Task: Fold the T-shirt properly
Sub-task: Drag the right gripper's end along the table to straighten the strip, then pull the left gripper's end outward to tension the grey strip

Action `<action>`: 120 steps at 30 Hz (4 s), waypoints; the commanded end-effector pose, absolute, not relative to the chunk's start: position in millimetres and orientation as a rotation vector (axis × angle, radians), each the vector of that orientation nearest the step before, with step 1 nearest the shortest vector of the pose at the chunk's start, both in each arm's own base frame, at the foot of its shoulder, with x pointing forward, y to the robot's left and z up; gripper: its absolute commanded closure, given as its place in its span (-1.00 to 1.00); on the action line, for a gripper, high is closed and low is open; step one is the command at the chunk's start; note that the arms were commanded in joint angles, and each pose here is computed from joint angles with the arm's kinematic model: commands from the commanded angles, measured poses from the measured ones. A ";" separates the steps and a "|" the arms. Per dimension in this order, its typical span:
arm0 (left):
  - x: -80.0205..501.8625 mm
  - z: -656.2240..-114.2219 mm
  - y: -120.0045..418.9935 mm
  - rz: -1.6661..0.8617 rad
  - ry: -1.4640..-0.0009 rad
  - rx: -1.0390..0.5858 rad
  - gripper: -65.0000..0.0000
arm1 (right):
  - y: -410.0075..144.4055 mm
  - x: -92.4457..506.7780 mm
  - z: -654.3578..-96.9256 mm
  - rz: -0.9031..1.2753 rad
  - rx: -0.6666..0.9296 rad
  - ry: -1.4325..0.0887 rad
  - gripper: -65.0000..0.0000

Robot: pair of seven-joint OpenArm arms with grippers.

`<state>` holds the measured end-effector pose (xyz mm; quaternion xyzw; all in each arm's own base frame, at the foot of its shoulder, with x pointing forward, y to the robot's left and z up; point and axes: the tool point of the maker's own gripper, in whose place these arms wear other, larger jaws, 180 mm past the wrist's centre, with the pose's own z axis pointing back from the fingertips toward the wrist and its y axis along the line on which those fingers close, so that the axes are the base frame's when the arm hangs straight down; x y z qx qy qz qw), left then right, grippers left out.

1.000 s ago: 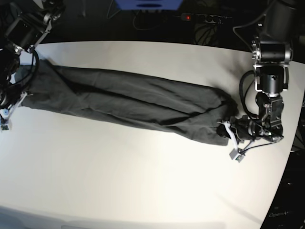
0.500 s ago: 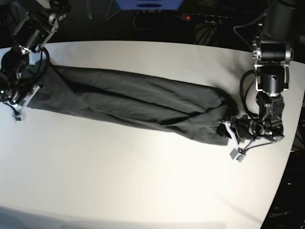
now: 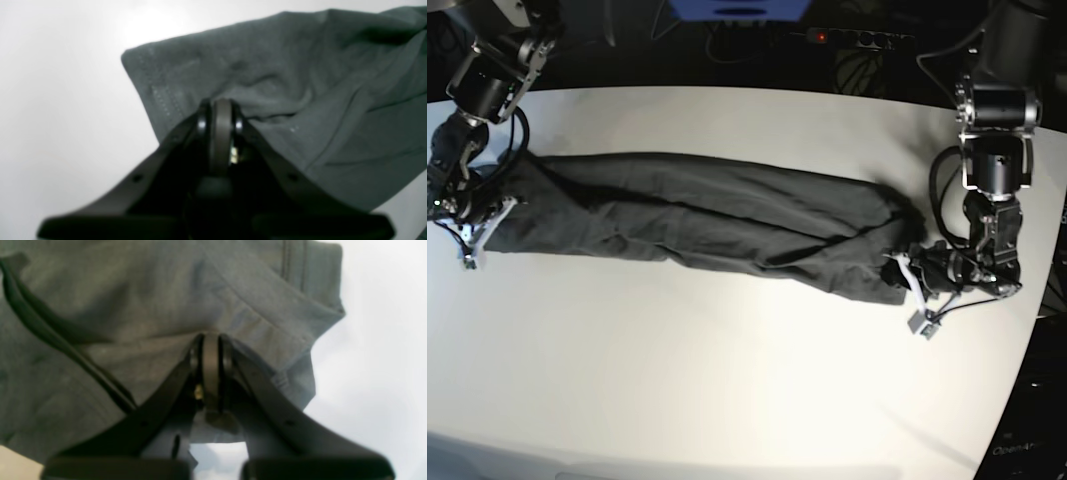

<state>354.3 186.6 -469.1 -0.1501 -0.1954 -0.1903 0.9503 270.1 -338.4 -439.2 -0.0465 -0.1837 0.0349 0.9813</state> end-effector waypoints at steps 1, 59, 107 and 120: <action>225.4 -520.6 238.5 -0.523 0.220 -0.063 0.88 | -329.2 266.2 -446.1 0.086 -0.064 -0.343 0.99; 336.0 -384.8 210.9 -0.524 -0.316 0.096 0.86 | -307.4 256.9 -462.0 0.128 -0.031 -0.324 0.99; 235.1 -439.7 288.3 -0.029 -0.267 -0.288 0.03 | -309.7 254.5 -462.8 0.152 -0.043 -0.330 0.99; 244.3 -440.7 272.6 -0.026 -0.287 -0.321 0.03 | -309.0 254.5 -463.0 0.152 -0.041 -0.330 0.99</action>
